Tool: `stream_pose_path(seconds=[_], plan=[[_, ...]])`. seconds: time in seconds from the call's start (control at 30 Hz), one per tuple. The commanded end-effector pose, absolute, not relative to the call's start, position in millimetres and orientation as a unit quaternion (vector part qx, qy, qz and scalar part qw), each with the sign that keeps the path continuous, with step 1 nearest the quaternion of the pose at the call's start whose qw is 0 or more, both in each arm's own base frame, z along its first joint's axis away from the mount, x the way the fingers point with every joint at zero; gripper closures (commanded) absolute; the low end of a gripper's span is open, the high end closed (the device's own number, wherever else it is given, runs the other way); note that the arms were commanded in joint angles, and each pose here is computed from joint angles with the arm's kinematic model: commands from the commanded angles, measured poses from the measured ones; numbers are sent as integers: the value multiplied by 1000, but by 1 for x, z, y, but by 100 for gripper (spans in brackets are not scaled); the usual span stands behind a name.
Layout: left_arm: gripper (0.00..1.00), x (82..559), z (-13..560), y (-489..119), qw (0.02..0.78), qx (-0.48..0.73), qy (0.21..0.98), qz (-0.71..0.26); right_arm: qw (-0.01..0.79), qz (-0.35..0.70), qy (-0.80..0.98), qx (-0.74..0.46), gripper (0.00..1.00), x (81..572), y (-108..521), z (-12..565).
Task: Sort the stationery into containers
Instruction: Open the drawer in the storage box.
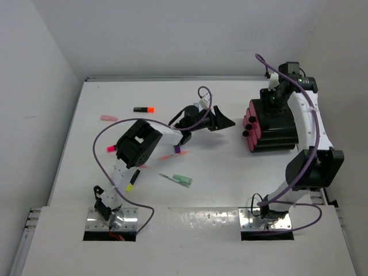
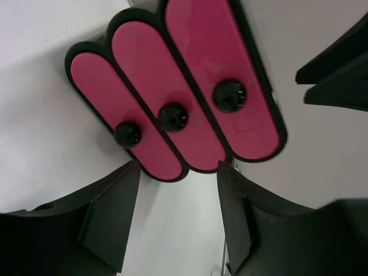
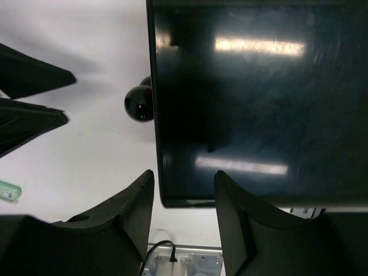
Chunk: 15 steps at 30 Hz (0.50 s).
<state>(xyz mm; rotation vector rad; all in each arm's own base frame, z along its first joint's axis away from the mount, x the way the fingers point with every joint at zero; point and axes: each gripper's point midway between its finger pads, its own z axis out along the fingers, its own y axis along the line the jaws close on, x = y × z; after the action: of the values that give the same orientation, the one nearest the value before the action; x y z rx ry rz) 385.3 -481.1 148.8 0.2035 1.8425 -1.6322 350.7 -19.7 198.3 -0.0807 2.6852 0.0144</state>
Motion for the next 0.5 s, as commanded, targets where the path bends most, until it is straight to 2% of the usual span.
stream_pose_path(seconds=[0.0, 0.27, 0.47], plan=[[39, 381, 174, -504, 328, 60, 651, -682, 239, 0, 971, -25, 55, 361, -20, 199], [41, 385, 149, -531, 314, 50, 658, -683, 223, -2, 975, -20, 62, 363, -21, 187], [40, 387, 129, -538, 307, 46, 671, -673, 199, 8, 980, -21, 63, 353, -18, 175]])
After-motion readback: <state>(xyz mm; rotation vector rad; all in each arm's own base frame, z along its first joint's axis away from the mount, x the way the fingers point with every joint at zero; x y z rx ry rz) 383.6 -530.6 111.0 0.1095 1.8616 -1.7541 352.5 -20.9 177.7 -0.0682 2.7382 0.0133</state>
